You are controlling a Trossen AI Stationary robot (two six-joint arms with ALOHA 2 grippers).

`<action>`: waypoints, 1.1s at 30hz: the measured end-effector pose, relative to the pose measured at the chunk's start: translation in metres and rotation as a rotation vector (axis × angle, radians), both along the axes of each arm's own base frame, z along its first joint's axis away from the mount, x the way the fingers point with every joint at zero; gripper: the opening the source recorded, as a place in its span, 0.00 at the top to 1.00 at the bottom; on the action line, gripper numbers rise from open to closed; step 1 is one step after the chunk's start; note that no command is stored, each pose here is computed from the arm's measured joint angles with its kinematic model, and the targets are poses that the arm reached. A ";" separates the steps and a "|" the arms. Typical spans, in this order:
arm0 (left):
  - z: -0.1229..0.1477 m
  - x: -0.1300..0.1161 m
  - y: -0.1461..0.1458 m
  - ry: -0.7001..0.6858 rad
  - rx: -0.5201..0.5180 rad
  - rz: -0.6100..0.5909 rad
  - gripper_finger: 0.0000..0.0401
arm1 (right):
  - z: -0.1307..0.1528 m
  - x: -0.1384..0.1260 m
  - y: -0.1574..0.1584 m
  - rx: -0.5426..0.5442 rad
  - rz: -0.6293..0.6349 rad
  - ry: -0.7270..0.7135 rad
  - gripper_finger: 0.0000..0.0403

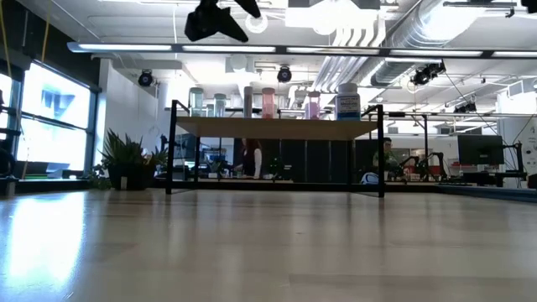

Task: Pick and place medicine bottles onto shelf by color
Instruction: Put the white blue pill bottle on the shelf

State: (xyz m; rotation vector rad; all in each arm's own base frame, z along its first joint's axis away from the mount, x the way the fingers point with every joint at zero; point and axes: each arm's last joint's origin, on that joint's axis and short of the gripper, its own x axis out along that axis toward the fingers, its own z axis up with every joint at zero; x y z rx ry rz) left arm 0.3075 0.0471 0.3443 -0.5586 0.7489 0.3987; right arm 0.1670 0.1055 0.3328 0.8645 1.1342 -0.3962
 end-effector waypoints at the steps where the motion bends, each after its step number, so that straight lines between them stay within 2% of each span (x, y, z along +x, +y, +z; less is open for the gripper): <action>1: 0.000 0.001 -0.003 -0.001 0.000 -0.010 0.47 | -0.001 0.000 0.003 -0.003 0.013 0.006 0.49; 7: 0.000 0.002 -0.020 -0.006 -0.026 -0.016 0.47 | -0.011 0.005 0.017 -0.031 0.061 0.048 0.49; 11: 0.000 0.003 -0.029 -0.007 -0.029 -0.019 0.47 | -0.021 0.011 0.030 -0.044 0.097 0.082 0.44; 16: -0.001 0.002 -0.037 0.008 -0.016 0.003 0.47 | -0.032 0.021 0.050 0.015 0.122 0.107 0.37; 22: -0.002 0.001 -0.037 0.018 0.006 0.037 0.47 | -0.046 0.032 0.074 0.078 0.155 0.121 0.36; 33: -0.002 0.001 -0.037 0.019 0.016 0.039 0.47 | -0.080 0.048 0.105 0.096 0.079 0.181 0.36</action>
